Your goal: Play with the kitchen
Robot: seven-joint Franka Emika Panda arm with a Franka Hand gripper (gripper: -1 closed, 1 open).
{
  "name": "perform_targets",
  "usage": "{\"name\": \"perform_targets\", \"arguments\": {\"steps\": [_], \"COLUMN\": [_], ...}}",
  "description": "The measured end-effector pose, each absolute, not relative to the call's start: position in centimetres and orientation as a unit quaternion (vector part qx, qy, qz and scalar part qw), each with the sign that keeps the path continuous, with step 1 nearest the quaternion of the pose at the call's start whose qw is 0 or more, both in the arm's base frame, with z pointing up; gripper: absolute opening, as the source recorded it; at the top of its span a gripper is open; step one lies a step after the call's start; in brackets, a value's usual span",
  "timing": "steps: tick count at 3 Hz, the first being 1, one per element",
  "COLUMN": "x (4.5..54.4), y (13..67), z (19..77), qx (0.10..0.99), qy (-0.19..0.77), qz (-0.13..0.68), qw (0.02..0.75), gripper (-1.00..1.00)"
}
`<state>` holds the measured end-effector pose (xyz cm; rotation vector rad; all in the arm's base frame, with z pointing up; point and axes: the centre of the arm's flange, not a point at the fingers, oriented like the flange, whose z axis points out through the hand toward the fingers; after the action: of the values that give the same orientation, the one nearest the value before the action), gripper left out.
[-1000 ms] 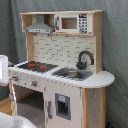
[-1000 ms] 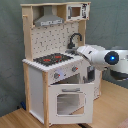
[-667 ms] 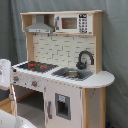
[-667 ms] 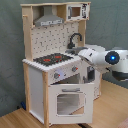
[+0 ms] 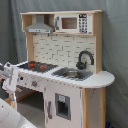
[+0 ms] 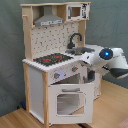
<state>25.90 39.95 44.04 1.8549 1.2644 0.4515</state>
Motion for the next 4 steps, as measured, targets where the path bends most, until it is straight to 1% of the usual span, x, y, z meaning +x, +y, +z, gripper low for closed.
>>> {"name": "perform_targets", "arguments": {"steps": [1, 3, 4], "x": [27.6, 30.1, 31.8], "y": [38.9, 38.3, 37.7], "z": [43.7, 40.8, 39.9], "qx": [0.744, 0.746, 0.737], "qy": [0.525, 0.583, 0.612], "qz": [0.148, 0.095, 0.080], "qw": [0.386, 0.308, 0.274], "gripper": [1.00, 1.00, 1.00]}}
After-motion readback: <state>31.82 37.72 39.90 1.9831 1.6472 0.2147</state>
